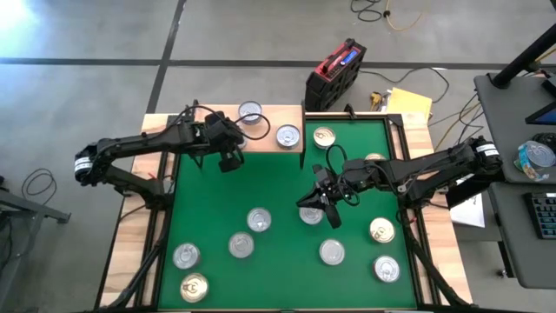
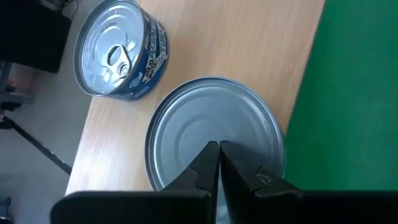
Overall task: Stack canned seafood by type on shelf
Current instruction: Put the bottom right white tuna can on the shelf
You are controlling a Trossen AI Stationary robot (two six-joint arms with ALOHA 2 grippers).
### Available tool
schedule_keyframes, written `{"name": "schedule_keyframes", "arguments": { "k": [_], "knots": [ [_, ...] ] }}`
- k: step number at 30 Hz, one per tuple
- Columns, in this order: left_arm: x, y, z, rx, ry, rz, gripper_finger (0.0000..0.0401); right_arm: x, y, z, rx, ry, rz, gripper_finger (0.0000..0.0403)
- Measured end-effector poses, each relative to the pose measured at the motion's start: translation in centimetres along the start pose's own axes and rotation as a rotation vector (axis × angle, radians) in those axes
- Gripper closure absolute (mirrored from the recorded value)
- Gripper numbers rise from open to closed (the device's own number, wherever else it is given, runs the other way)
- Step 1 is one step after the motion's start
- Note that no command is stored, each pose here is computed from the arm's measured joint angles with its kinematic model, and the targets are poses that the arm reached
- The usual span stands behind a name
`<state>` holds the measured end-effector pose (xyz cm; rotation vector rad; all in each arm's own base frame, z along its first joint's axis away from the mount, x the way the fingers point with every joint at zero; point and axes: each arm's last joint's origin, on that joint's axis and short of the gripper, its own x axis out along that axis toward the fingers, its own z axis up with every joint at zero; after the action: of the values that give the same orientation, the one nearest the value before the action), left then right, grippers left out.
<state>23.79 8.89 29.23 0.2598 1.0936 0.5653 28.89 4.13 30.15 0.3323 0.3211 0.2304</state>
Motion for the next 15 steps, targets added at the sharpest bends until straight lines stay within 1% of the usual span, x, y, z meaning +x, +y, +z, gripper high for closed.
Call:
{"name": "schedule_keyframes", "arguments": {
  "k": [3,8,15],
  "knots": [
    [0.0,0.02,0.0,0.0,0.001,0.007,0.0401,0.0,0.0,0.0,0.0,0.0,0.0,0.0392],
    [0.0,0.14,-0.1,0.003,0.018,0.049,0.0401,0.0,0.0,-0.01,0.0,0.001,0.0,0.0392],
    [-0.01,0.09,-0.32,0.016,0.038,0.046,0.0401,0.0,-0.01,-0.03,0.0,0.001,0.0,0.0392]
  ]
}}
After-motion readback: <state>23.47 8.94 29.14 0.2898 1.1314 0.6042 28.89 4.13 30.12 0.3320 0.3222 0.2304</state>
